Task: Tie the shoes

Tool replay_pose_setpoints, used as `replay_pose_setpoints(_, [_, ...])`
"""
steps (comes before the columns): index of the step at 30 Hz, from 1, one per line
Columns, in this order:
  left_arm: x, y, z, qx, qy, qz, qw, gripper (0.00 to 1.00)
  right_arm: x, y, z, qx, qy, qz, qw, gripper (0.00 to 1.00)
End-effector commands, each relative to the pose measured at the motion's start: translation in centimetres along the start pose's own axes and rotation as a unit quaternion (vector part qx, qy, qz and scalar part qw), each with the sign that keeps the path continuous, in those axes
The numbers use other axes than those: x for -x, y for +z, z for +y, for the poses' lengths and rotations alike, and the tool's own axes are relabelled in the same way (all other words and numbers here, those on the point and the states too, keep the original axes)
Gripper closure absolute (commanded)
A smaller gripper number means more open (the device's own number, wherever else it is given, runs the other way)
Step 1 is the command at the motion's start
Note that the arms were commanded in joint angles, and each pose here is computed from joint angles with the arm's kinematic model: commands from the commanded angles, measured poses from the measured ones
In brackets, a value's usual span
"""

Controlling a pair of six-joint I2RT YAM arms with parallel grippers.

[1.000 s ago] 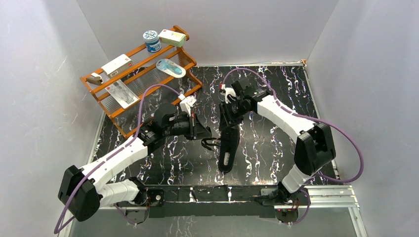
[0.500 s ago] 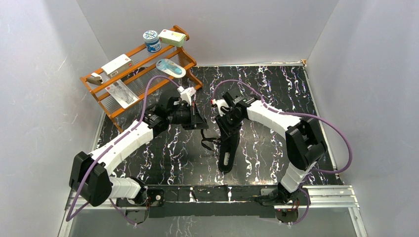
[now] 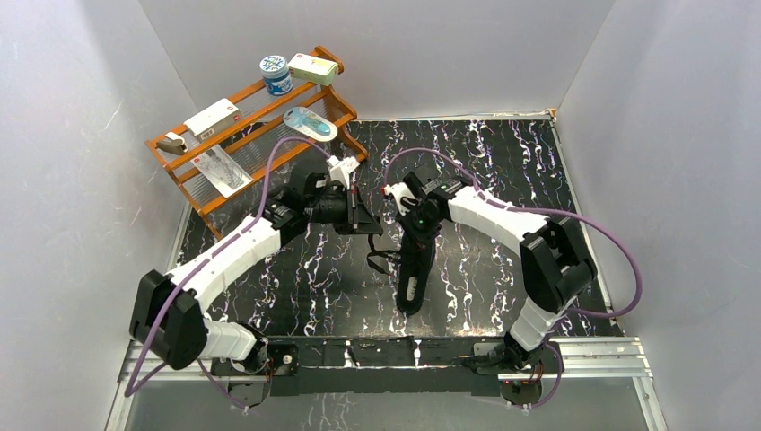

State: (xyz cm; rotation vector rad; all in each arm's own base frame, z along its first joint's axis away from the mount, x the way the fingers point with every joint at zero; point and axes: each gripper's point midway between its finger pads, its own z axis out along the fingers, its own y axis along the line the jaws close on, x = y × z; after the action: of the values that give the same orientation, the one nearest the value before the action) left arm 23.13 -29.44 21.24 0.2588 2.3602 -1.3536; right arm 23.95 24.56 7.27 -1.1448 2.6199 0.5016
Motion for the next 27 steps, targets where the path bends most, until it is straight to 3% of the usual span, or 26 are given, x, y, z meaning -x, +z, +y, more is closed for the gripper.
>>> replay_pose_setpoints(1, [1.2,1.2,0.0,-0.001,-0.009,0.015,1.0,1.0,2.2,-3.7,0.7,-0.012,-0.03,-0.065,0.997,1.0])
replay_pose_setpoints(5, [3.4,4.7,2.2,0.035,-0.008,0.048,0.998,1.0,2.6,-4.6,2.7,0.033,-0.044,-0.112,0.992,1.0])
replay_pose_setpoints(11, [4.1,9.0,3.8,0.02,-0.048,0.1,0.994,1.0,4.5,-6.0,3.6,0.042,-0.06,-0.188,0.979,1.0])
replay_pose_setpoints(17, [1.6,10.3,4.0,-0.031,-0.084,0.161,0.983,1.0,5.1,-6.9,3.1,0.021,-0.053,-0.209,0.976,1.0])
replay_pose_setpoints(27, [-3.7,10.4,1.9,-0.114,-0.058,0.255,0.958,1.0,5.9,-8.5,2.1,-0.018,-0.038,-0.225,0.973,1.0])
